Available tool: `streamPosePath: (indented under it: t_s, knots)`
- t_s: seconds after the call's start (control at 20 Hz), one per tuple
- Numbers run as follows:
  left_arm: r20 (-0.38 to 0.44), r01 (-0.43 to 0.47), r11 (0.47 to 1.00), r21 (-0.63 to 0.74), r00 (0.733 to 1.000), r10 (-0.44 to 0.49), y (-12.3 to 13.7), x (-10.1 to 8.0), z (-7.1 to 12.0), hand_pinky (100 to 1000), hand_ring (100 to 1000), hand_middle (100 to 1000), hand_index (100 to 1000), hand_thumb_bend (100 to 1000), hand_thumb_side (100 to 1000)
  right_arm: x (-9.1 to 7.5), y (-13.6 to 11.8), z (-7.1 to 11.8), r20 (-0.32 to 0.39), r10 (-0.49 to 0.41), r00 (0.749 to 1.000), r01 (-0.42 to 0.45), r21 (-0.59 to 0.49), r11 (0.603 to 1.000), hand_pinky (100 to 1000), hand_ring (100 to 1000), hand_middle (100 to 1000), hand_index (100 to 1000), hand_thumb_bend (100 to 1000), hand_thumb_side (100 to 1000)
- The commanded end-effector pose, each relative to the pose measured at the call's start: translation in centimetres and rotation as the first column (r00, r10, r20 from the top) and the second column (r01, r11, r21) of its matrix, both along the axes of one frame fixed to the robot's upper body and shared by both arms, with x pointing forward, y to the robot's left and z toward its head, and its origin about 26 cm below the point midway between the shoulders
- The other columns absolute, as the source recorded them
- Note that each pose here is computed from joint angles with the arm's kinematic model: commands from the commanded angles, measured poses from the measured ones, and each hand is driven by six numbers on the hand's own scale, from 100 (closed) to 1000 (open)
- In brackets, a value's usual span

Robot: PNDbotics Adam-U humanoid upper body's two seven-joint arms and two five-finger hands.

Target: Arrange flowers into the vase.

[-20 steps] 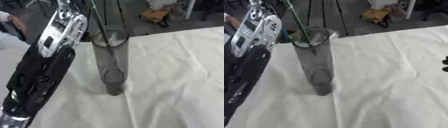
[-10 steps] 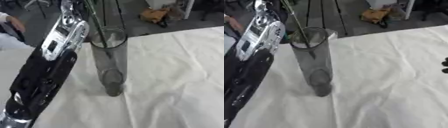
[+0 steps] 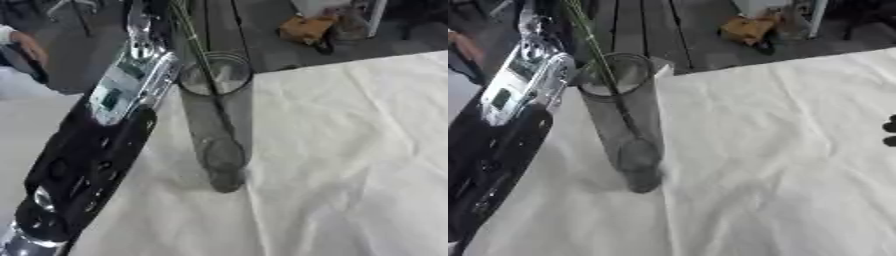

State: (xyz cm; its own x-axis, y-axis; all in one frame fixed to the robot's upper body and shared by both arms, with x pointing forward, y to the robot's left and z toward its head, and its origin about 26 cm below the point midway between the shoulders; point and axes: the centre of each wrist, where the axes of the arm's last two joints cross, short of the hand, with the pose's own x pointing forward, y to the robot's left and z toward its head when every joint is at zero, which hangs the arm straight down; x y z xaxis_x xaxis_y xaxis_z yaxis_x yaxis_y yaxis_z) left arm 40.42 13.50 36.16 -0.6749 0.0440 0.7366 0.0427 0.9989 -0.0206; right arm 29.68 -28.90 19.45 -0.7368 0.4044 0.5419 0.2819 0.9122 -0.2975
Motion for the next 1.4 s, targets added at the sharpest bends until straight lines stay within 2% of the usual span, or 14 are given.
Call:
streamPosePath:
  t_s: [0.05,0.2,0.4,0.65,0.85,1.05,1.2,1.25,1.4]
  knots:
    - [0.019,-0.051,0.998,0.024,0.999,0.051,0.7,-0.2,0.9,100,100,100,228,249,781,-0.3,-0.2,0.8,0.027,-0.007,1.0,0.007,-0.015,1.0,573,645,611,819,100,1000]
    - [0.016,-0.078,0.996,0.047,0.997,0.077,0.9,-0.2,0.9,100,100,139,282,199,778,-0.3,-0.2,0.7,0.027,-0.007,1.0,0.008,-0.014,1.0,573,645,611,819,100,1000]
    - [0.041,-0.154,0.982,0.108,0.988,0.15,1.2,-0.2,0.8,122,107,184,324,182,752,-0.3,-0.3,0.7,0.024,-0.009,1.0,0.009,-0.013,1.0,573,645,610,819,100,1000]
    - [0.126,-0.334,0.913,0.234,0.942,0.312,1.9,-0.2,0.6,179,171,246,372,163,718,-0.4,-0.3,0.6,0.02,-0.013,1.0,0.013,-0.01,1.0,573,645,610,819,100,1000]
    - [0.166,-0.41,0.848,0.335,0.912,0.375,2.4,-0.1,0.4,263,286,356,441,149,715,-0.4,-0.4,0.6,0.017,-0.016,1.0,0.016,-0.01,1.0,573,646,610,819,100,1000]
    - [0.192,-0.443,0.79,0.424,0.896,0.4,3.0,-0.2,0.2,358,416,460,491,100,719,-0.4,-0.5,0.5,0.014,-0.019,1.0,0.019,-0.009,1.0,573,646,609,819,100,1000]
    - [0.191,-0.446,0.754,0.482,0.894,0.406,3.3,-0.2,0.1,375,435,473,486,100,715,-0.4,-0.5,0.5,0.013,-0.019,1.0,0.019,-0.01,1.0,573,646,609,818,100,1000]
    - [0.186,-0.442,0.742,0.504,0.894,0.407,3.3,-0.1,0.0,405,472,506,494,100,723,-0.4,-0.5,0.5,0.013,-0.019,1.0,0.019,-0.01,1.0,574,646,609,818,100,1000]
    - [0.177,-0.431,0.71,0.557,0.897,0.405,3.5,-0.1,0.0,435,504,538,530,100,731,-0.4,-0.5,0.5,0.011,-0.018,1.0,0.018,-0.011,1.0,574,646,609,818,100,1000]
